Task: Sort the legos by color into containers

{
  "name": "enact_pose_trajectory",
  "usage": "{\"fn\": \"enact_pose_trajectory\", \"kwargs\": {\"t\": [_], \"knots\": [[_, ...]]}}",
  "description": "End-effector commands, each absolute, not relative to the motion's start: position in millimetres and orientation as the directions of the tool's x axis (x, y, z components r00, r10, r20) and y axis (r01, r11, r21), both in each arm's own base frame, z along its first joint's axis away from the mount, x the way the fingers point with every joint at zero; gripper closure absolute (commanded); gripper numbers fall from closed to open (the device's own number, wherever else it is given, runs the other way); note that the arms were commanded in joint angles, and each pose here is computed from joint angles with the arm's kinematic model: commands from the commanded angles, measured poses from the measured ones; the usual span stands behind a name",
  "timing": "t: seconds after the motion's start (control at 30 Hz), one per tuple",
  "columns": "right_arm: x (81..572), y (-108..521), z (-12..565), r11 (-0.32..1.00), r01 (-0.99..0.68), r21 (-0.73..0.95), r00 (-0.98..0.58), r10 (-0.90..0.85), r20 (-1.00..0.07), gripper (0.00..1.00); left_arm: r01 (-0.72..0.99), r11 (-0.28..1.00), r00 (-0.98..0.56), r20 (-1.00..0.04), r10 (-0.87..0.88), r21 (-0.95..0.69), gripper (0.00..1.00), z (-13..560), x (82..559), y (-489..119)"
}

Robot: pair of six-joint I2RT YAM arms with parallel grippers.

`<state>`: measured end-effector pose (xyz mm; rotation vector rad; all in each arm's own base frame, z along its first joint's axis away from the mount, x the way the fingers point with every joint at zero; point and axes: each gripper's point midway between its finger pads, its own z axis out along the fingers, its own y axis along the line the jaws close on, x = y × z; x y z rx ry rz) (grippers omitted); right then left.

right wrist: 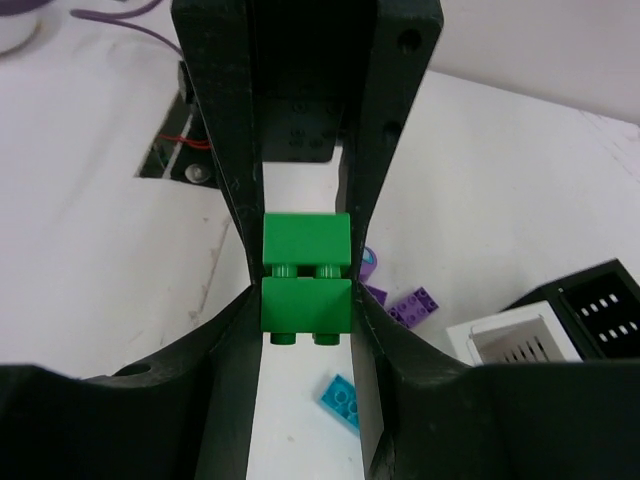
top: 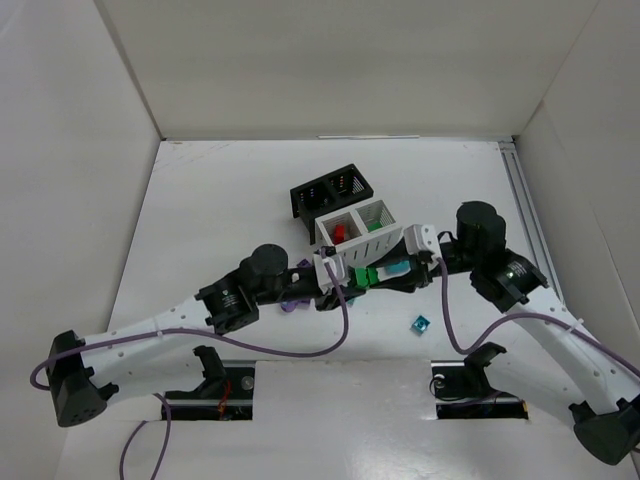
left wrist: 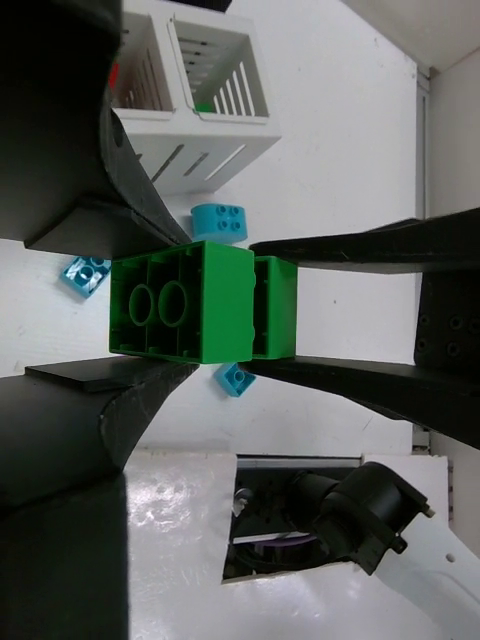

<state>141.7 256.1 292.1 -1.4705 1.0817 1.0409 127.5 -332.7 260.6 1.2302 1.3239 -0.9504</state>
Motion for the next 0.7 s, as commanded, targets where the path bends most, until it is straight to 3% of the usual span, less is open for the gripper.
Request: {"fn": "enact_pose_trajectory", "kwargs": {"t": [0.0,0.17,0.4,0.67], "knots": [[172.5,238.0,280.4,0.044,-0.957,-0.287,0.263,-0.286,-0.921,1.0,0.979,0.137,0.147,-0.989,0.034,0.15,0.87,297.9,116.3,-323.3],[195.6,221.2,264.0,0.144,-0.953,-0.265,0.191,-0.395,-0.899,1.0,0.971,0.182,0.152,-0.988,0.03,0.155,0.93,296.0,121.0,-316.5],[226.0,200.0,268.5,0.268,-0.913,-0.306,0.158,-0.461,-0.873,1.0,0.948,0.299,0.101,-0.994,0.034,0.106,0.93,293.3,139.5,-311.8],[288.9,180.1,272.4,0.478,-0.805,-0.352,0.046,-0.541,-0.84,1.0,0.781,0.612,-0.156,-0.988,-0.002,-0.124,0.9,267.6,192.3,-302.2]]}}
